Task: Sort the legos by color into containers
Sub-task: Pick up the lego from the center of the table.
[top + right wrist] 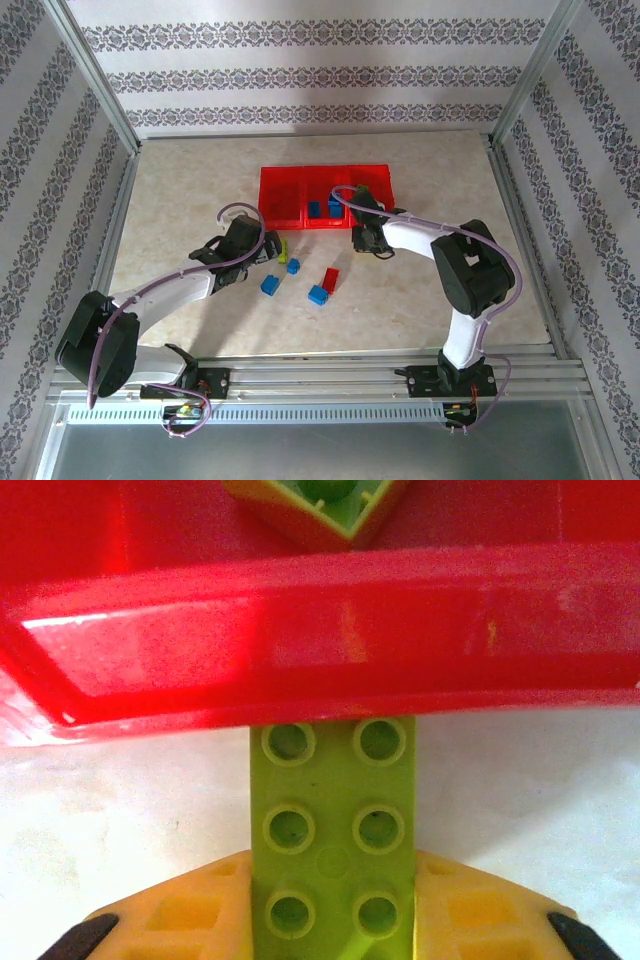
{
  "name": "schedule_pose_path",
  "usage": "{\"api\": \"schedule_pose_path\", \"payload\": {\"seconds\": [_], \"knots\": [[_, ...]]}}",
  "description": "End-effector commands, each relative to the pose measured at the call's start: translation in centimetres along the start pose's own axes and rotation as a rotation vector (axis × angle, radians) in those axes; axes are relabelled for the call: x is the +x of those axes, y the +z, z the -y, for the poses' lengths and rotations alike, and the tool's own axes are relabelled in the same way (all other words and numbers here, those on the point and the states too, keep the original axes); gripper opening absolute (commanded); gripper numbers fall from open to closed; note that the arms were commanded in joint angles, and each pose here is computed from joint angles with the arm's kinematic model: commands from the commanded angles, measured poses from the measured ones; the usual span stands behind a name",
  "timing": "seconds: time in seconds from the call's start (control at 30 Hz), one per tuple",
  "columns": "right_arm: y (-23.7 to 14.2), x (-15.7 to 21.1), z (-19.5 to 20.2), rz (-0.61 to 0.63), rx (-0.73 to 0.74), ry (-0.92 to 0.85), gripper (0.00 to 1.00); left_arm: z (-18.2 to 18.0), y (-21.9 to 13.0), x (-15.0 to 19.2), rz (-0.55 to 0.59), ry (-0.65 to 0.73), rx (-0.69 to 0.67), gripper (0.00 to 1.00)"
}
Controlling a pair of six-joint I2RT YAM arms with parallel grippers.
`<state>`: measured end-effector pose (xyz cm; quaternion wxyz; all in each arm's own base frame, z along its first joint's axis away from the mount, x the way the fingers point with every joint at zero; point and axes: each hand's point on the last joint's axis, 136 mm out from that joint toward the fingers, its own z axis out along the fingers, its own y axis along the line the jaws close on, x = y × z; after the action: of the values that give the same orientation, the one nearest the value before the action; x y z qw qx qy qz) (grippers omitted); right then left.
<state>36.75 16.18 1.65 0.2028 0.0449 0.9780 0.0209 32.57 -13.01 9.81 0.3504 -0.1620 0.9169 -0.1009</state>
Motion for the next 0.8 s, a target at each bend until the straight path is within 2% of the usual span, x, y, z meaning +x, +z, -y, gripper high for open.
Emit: {"api": "schedule_pose_path", "payload": {"seconds": [0.0, 0.33, 0.53, 0.77], "knots": [[-1.0, 0.7, 0.6, -0.009, -0.013, 0.018, 0.22, -0.4, -0.8, -0.3, 0.017, 0.013, -0.037, 1.0], [-5.8, 0.2, 1.5, 0.068, -0.041, 0.033, 0.19, -0.4, -0.9, -0.5, 0.028, 0.017, -0.032, 1.0], [-8.2, -2.5, 1.2, 0.15, -0.06, 0.021, 0.2, -0.1, -0.8, -0.5, 0.026, 0.027, -0.024, 1.0], [-7.8, -6.3, 0.9, 0.186, -0.034, -0.011, 0.2, 0.0, -1.0, -0.3, 0.023, 0.027, -0.005, 1.0]]}}
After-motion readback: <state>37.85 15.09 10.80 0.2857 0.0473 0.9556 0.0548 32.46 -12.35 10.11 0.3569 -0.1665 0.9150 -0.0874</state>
